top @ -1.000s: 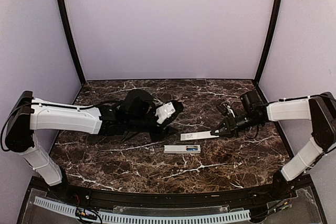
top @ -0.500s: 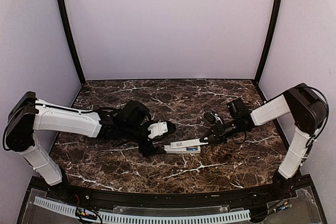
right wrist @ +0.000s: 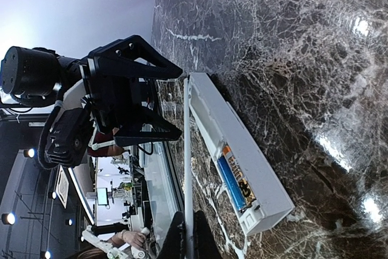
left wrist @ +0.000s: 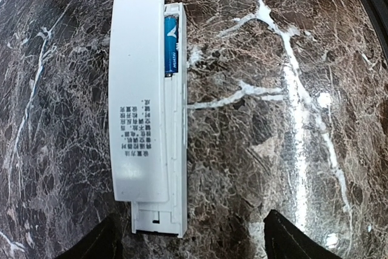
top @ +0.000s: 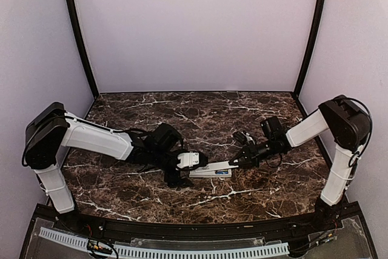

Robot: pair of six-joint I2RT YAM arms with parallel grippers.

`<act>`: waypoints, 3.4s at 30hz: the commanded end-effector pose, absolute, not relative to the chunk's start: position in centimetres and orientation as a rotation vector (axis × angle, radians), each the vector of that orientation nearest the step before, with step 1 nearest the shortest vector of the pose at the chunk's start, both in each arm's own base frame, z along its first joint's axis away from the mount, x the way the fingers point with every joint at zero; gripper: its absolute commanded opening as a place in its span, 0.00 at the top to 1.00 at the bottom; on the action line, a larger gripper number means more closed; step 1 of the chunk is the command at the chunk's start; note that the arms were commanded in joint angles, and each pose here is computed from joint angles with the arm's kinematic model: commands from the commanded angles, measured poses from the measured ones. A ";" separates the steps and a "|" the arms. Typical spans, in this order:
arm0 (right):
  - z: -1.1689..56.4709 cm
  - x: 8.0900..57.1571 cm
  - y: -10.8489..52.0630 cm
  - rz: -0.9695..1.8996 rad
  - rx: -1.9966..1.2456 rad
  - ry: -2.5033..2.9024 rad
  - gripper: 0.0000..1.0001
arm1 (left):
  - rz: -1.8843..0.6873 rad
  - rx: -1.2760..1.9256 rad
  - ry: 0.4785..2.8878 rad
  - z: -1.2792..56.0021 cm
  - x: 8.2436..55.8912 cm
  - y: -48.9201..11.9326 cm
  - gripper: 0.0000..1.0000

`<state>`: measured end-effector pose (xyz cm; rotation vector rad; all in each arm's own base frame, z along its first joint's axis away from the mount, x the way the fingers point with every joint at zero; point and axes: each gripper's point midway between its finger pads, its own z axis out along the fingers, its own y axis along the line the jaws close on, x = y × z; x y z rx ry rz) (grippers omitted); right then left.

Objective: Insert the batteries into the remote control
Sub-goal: Place the battery cover on the remote control without the battery cover.

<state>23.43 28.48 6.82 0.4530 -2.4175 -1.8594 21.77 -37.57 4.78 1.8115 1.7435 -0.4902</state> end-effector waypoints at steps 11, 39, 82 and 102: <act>6.3 23.3 29.3 -1.875 0.470 -2.368 1.00 | -0.448 1.787 1.683 4.2 23.8 -38.7 0.24; 5.3 23.4 29.4 -1.840 0.411 -2.384 1.00 | -0.561 1.741 1.755 3.8 23.9 -40.6 0.58; 6.1 24.2 28.4 -1.699 0.458 -2.530 0.79 | -0.539 1.821 1.780 2.0 22.6 -39.5 1.00; 4.8 23.7 27.0 -1.609 0.420 -2.575 0.75 | -0.518 1.836 1.824 1.4 22.6 -39.2 0.98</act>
